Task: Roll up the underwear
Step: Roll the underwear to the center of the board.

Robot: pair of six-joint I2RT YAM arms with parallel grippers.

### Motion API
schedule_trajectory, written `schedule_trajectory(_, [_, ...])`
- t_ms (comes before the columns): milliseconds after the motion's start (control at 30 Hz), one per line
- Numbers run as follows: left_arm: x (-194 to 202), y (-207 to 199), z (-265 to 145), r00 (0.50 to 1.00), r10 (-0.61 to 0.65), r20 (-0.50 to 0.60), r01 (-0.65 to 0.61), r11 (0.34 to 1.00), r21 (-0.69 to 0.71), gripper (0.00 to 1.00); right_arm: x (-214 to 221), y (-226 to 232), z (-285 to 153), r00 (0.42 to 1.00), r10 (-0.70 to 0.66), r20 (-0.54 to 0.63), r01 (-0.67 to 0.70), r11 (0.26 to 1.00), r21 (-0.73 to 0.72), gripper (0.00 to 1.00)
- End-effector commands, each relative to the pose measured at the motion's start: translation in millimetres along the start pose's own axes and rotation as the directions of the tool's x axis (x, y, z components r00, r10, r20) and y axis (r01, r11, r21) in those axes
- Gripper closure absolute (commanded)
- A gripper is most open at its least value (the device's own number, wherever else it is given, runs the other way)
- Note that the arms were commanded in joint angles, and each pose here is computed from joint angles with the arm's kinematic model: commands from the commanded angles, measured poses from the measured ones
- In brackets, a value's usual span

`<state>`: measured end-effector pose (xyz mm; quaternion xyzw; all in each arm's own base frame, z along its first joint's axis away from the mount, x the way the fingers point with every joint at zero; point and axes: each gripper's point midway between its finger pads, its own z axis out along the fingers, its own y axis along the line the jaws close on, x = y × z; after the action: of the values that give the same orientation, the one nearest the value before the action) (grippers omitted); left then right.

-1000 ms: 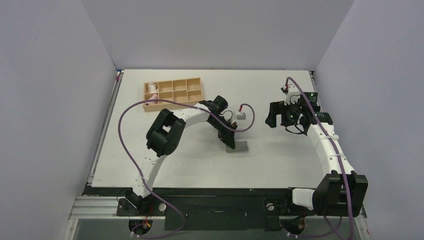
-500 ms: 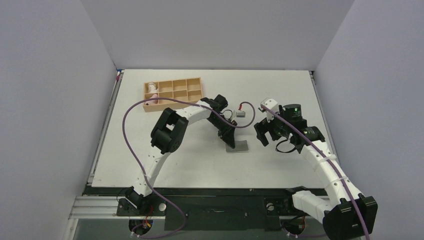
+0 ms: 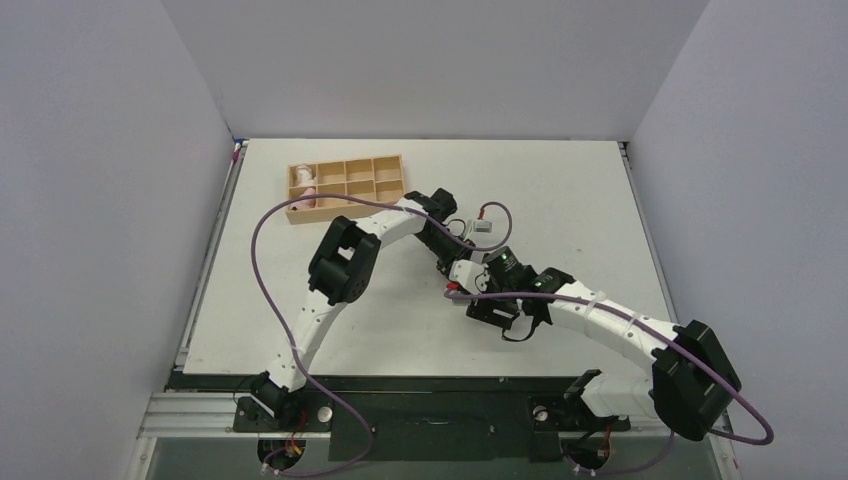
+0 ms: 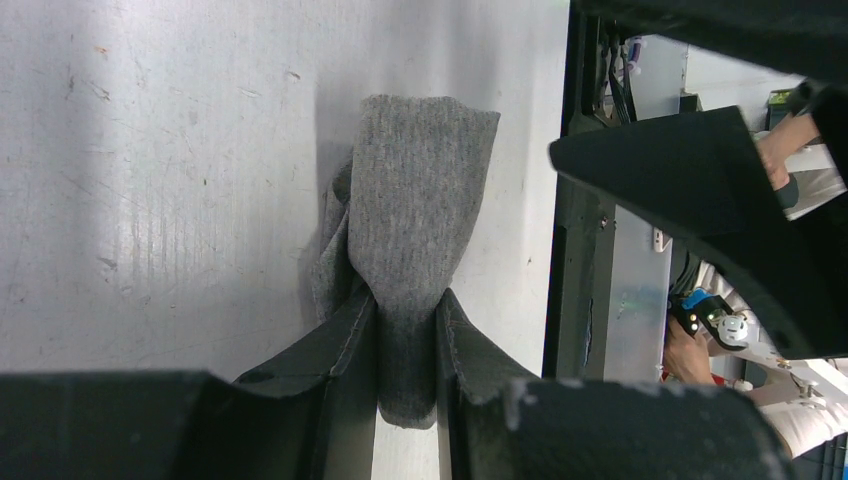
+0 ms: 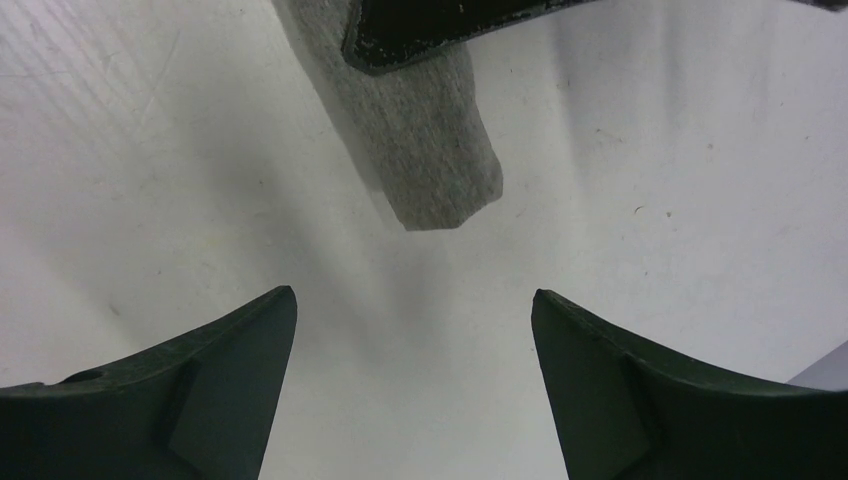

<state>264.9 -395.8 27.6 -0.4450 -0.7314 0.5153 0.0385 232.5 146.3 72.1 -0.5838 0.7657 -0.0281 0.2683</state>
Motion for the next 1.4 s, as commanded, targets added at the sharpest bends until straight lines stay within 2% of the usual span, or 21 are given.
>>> schedule_trajectory(0, [59.3,79.6,9.6,0.983,-0.051,-0.175,0.012,0.976,-0.218,1.00,-11.1,-20.4,12.5,0.996,-0.082,-0.018,0.083,0.991,0.107,0.17])
schedule_trajectory(300, [62.3,83.0,11.6,0.977,-0.074,-0.199,0.031,0.978,-0.209,1.00,-23.7,-23.8,31.6,0.986,-0.162,-0.042,0.166,0.977,0.137,0.18])
schedule_trajectory(867, [70.7,84.0,14.7,0.966,-0.110,-0.234,0.070,0.982,-0.174,1.00,-26.5,-18.0,62.0,0.979,-0.193,-0.066,0.197,0.978,0.068,0.34])
schedule_trajectory(1233, [74.0,81.6,16.2,0.961,-0.120,-0.250,0.084,0.985,-0.151,1.00,-17.3,-14.9,73.4,0.986,-0.155,-0.066,0.153,0.988,-0.026,0.50])
schedule_trajectory(1367, [74.4,80.7,16.3,0.959,-0.124,-0.254,0.089,0.986,-0.142,1.00,-15.2,-10.4,77.8,0.989,-0.137,-0.064,0.132,0.988,-0.081,0.61])
